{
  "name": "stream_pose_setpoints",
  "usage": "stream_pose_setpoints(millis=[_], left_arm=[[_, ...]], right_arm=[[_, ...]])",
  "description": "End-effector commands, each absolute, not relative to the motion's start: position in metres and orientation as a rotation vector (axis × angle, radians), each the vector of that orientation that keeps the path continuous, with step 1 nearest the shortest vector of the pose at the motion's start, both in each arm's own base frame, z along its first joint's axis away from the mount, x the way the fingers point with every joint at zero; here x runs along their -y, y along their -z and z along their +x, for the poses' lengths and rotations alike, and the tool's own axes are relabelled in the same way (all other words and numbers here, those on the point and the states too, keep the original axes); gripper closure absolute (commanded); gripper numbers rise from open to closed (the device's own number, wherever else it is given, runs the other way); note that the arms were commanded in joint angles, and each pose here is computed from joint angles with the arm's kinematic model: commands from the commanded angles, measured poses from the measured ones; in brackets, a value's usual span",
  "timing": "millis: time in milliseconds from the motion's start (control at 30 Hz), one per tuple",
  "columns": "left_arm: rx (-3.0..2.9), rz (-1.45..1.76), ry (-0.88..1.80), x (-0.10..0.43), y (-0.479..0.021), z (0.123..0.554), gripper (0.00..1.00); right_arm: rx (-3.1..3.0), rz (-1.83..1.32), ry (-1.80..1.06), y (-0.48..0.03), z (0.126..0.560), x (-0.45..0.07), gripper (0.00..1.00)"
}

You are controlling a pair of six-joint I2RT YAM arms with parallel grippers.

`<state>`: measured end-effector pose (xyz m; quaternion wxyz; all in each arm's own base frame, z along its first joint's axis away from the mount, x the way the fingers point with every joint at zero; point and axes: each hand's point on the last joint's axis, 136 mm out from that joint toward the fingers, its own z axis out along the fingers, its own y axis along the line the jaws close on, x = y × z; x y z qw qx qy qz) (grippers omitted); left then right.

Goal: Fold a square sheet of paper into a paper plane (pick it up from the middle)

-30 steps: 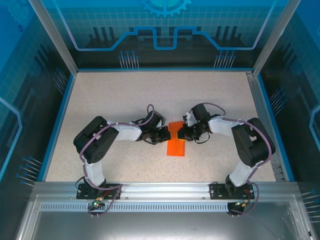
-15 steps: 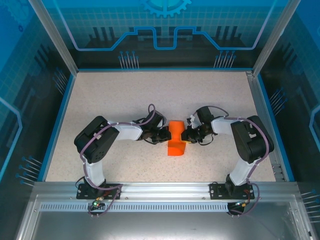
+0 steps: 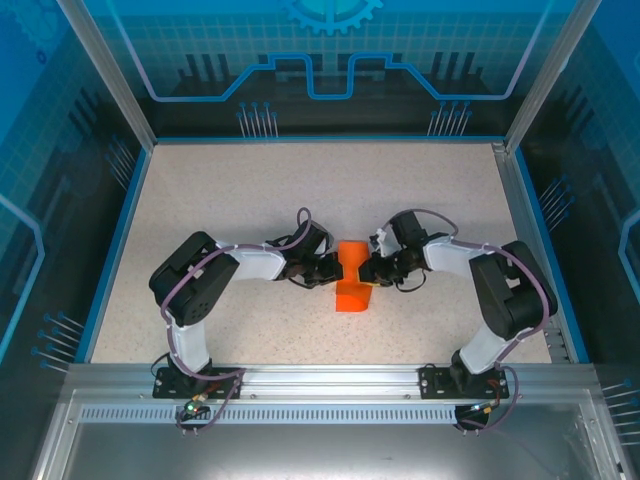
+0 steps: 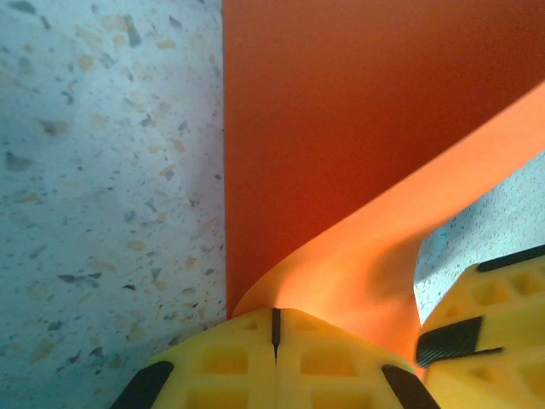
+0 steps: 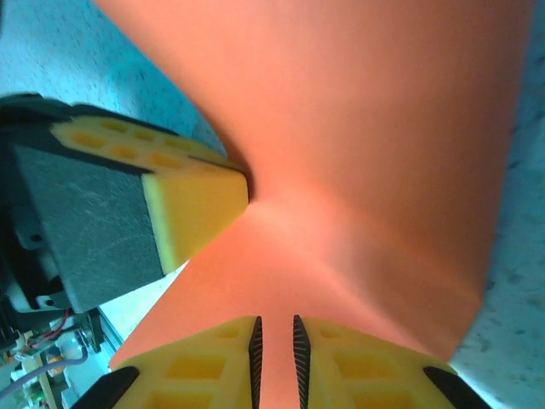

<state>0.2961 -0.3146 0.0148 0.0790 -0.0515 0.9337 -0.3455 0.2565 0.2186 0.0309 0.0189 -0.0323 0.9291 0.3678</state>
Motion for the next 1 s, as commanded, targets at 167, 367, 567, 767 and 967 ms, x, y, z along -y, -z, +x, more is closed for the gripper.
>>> stream_pose_setpoints(millis=[167,367,567,767,967], left_arm=[[-2.884,-0.146,0.94,0.306,0.007,0.282,1.0],[-2.885,-0.138,0.94,0.306,0.007,0.282,1.0],[-2.881,-0.135,0.943,0.306,0.005,0.282,1.0],[-2.881,-0.137,0.941,0.306,0.004,0.282,1.0],[-2.878,-0.137,0.943,0.306,0.004,0.283,1.0]], right_arm=[[-3.038,0.044,-1.05,0.021,0.228,-0.207,0.82],[-3.006,0.008,-1.053,0.005,0.23,-0.206,0.8],[-2.928,-0.07,-1.177,-0.024,0.23,-0.218,0.79],[-2.981,-0.047,-1.159,-0.009,0.215,-0.212,0.79],[-3.086,0.049,-1.001,0.018,0.2,-0.193,0.79]])
